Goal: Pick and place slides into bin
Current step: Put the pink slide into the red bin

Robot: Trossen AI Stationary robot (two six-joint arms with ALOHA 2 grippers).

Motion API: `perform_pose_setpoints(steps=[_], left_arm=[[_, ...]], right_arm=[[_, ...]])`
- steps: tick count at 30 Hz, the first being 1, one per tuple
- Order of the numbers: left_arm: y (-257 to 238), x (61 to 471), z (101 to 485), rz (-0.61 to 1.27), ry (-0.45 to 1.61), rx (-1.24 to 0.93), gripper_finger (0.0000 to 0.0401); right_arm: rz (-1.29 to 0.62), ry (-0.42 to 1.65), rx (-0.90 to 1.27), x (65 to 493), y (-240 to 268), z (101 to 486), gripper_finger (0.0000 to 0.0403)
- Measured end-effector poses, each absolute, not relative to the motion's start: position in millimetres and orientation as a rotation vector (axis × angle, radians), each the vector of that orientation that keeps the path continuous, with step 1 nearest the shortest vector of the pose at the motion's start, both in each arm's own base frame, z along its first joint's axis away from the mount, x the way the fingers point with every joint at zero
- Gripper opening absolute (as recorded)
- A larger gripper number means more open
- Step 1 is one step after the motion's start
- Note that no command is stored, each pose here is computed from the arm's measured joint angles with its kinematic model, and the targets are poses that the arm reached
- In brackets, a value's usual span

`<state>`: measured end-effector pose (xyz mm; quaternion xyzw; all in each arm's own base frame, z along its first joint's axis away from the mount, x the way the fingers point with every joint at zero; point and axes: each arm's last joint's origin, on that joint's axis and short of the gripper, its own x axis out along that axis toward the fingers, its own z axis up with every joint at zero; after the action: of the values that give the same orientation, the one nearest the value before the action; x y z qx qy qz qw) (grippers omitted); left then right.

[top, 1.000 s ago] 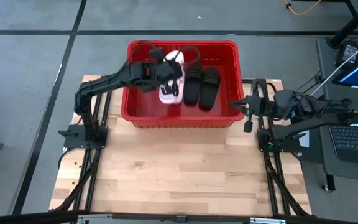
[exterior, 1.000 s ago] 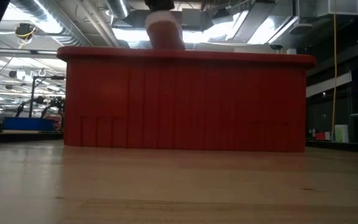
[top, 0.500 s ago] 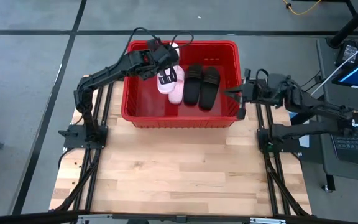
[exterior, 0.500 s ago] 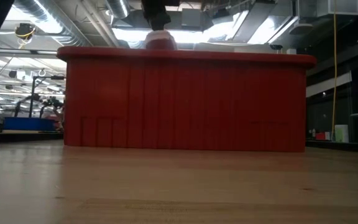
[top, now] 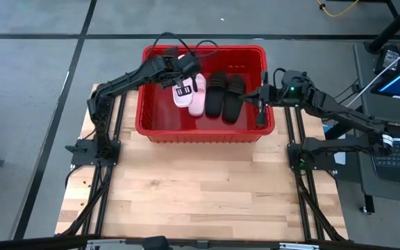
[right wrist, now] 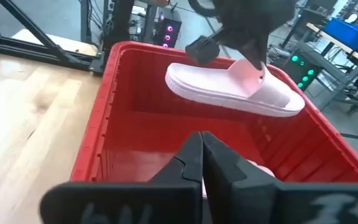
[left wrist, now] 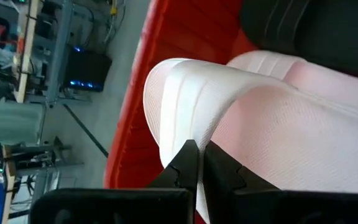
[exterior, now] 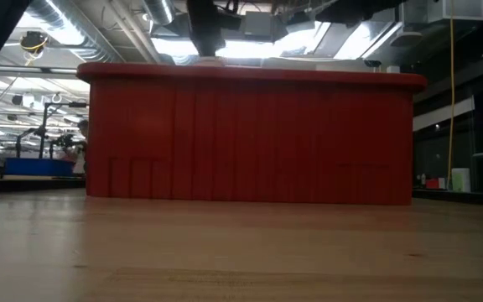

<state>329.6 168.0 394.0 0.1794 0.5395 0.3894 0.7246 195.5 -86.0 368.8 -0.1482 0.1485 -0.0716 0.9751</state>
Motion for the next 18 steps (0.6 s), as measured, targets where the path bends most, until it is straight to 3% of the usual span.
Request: perform_pose_setpoints(steps=[18], left_arm=[[165.1, 316.7, 387.5, 0.814, 1.32, 0.347, 0.0003]], right_arm=[[-0.199, 0.312, -0.309, 188.6, -100.9, 368.5, 0.0004]])
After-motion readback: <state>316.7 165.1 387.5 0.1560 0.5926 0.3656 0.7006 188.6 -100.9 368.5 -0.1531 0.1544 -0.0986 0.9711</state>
